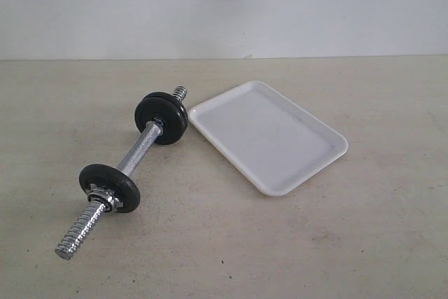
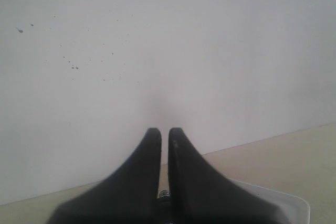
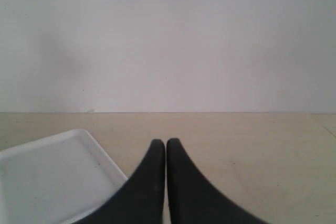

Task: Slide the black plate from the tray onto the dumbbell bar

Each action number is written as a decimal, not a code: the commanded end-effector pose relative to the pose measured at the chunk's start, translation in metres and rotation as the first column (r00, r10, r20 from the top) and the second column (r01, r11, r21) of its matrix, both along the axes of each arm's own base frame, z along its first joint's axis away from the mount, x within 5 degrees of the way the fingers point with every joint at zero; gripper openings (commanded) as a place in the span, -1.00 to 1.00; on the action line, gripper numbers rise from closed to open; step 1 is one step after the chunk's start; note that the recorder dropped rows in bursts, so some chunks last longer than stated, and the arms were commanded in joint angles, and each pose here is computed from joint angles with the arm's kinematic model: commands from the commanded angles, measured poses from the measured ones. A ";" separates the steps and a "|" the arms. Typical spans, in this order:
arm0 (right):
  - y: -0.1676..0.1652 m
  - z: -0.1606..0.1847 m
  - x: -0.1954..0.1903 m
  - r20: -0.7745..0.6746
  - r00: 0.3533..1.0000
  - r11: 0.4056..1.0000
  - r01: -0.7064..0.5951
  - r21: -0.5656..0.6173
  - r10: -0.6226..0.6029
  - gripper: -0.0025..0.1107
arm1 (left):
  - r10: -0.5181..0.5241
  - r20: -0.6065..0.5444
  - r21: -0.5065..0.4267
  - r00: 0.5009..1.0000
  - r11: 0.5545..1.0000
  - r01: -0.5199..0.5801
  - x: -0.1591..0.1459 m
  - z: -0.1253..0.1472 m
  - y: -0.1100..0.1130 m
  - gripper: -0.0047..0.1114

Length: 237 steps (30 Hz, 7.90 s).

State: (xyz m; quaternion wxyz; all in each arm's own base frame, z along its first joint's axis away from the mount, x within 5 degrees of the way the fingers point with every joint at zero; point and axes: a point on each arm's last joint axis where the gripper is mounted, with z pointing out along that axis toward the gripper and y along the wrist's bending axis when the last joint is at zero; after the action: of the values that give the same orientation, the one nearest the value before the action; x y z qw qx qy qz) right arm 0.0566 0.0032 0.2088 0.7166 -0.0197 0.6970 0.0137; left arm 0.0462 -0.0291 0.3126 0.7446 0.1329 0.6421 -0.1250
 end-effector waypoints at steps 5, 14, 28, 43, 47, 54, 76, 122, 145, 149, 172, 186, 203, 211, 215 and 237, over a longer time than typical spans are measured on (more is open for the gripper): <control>-0.001 0.000 0.000 0.011 1.000 1.000 0.018 -0.025 -0.017 -0.96 | 0.002 0.001 -0.011 1.000 1.000 -0.002 0.000 0.000 0.000 -0.84; -0.010 -0.022 -0.002 -0.224 0.966 0.991 0.119 -0.057 -0.129 -0.96 | -0.001 0.000 -0.011 1.000 1.000 0.001 0.000 -0.001 0.000 -0.84; -0.012 -0.024 -0.003 -0.250 0.954 0.986 0.164 -0.040 -0.168 -0.96 | 0.002 0.001 -0.012 1.000 1.000 -0.002 0.000 0.000 0.000 -0.84; -0.009 -0.023 -0.003 -0.243 0.963 0.992 0.126 0.013 -0.120 -0.96 | 0.000 0.000 -0.011 1.000 1.000 0.000 0.000 -0.001 0.000 -0.84; -0.009 -0.023 -0.003 -0.245 0.962 0.992 0.127 0.013 -0.120 -0.96 | 0.000 0.000 -0.011 1.000 1.000 0.000 0.000 -0.001 0.000 -0.84; -0.009 -0.023 -0.003 -0.245 0.962 0.992 0.127 0.013 -0.120 -0.96 | 0.000 0.000 -0.011 1.000 1.000 0.000 0.000 -0.001 0.000 -0.84; -0.009 -0.023 -0.003 -0.247 0.962 0.992 0.127 0.013 -0.120 -0.96 | 0.293 0.160 0.037 0.943 0.952 -0.303 -0.013 -0.019 0.020 -0.84; -0.009 -0.023 -0.003 -0.247 0.962 0.992 0.127 0.013 -0.120 -0.96 | 0.471 -0.309 0.162 0.826 0.882 -0.442 0.008 -0.127 0.035 -0.84; -0.009 -0.023 -0.003 -0.247 0.962 0.992 0.127 0.013 -0.120 -0.96 | 0.483 -0.333 0.066 0.810 0.869 -0.491 0.008 -0.125 0.037 -0.84; -0.009 -0.023 -0.003 -0.247 0.962 0.992 0.127 0.013 -0.120 -0.96 | 0.483 -0.331 0.065 0.811 0.869 -0.491 0.008 -0.125 0.037 -0.84; -0.009 -0.023 -0.003 -0.247 0.962 0.992 0.127 0.013 -0.120 -0.96 | 0.483 -0.331 0.065 0.811 0.869 -0.491 0.008 -0.125 0.037 -0.84; -0.009 -0.023 -0.003 -0.247 0.962 0.992 0.127 0.013 -0.120 -0.96 | 0.484 -0.330 0.067 0.811 0.868 -0.491 0.008 -0.125 0.037 -0.84; -0.009 -0.025 -0.003 -0.266 0.956 0.991 0.131 0.011 -0.123 -0.96 | 0.484 -0.330 0.067 0.811 0.868 -0.491 0.008 -0.125 0.037 -0.84; -0.009 -0.025 -0.003 -0.266 0.956 0.991 0.131 0.011 -0.123 -0.96 | 0.484 -0.330 0.067 0.811 0.868 -0.491 0.008 -0.125 0.037 -0.84; -0.009 -0.025 -0.003 -0.266 0.956 0.991 0.131 0.011 -0.123 -0.96 | 0.484 -0.330 0.067 0.811 0.868 -0.491 0.008 -0.125 0.037 -0.84; -0.009 -0.025 -0.003 -0.266 0.956 0.991 0.131 0.011 -0.123 -0.96 | 0.405 -0.329 0.069 0.853 0.911 -0.406 0.008 -0.125 0.032 -0.84</control>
State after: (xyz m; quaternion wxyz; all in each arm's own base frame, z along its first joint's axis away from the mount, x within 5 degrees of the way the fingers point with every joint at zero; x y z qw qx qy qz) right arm 0.0538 -0.0063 0.1829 0.6140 0.0414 0.7880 -0.0186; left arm 0.0546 0.0035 0.1866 0.6300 -0.0302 0.7757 0.0199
